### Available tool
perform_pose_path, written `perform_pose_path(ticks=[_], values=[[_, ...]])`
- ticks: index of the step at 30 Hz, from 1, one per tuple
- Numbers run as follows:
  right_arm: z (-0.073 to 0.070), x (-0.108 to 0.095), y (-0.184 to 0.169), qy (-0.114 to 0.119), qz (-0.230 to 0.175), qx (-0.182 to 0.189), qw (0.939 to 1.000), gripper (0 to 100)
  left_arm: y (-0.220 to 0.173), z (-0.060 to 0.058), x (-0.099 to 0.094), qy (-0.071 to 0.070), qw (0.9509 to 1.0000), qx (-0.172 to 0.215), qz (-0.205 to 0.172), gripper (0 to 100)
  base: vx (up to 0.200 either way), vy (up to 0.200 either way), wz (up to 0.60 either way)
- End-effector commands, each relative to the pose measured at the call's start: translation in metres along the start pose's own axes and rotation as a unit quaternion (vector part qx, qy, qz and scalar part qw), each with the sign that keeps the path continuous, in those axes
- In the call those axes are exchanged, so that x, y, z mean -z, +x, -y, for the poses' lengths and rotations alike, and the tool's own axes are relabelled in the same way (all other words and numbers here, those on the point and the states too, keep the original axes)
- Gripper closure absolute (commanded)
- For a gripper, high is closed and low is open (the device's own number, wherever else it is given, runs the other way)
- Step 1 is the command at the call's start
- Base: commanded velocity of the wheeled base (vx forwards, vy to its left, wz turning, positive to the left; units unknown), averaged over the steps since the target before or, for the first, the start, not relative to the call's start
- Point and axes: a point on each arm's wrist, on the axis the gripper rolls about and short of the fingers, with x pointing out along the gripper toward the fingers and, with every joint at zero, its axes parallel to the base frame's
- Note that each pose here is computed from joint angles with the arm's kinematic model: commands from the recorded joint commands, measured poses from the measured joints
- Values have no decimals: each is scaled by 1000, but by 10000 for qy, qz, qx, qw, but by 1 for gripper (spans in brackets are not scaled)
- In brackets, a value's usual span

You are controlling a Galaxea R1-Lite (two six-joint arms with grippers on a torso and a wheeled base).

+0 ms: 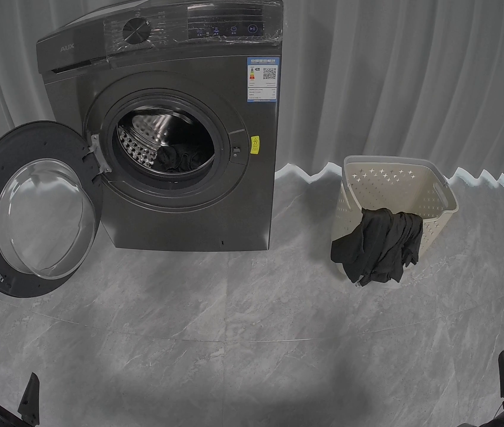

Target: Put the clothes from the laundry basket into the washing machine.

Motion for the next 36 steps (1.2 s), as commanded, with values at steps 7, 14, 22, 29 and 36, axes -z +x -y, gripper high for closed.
perform_pose_path(ticks=[7, 14, 22, 29, 36], values=[[0, 5, 0, -1, -15, 1, 10000, 0, 0, 0, 5, -11, 10000, -6, -19, 0, 0, -200, 0], [0, 5, 0, 0, -8, 1, 10000, 0, 0, 0, 5, 4, 10000, 2, -11, 0, 0, -200, 0], [0, 5, 0, 0, -8, 1, 10000, 0, 0, 0, 5, 5, 10000, 2, -19, 0, 0, -200, 0], [0, 5, 0, -1, -15, 1, 10000, 0, 0, 0, 5, 12, 10000, 2, -19, 0, 0, -86, 0], [0, 5, 0, -1, -15, -7, 10000, 0, 0, 0, 5, 27, 10000, 2, -11, 0, 57, 0, 0]])
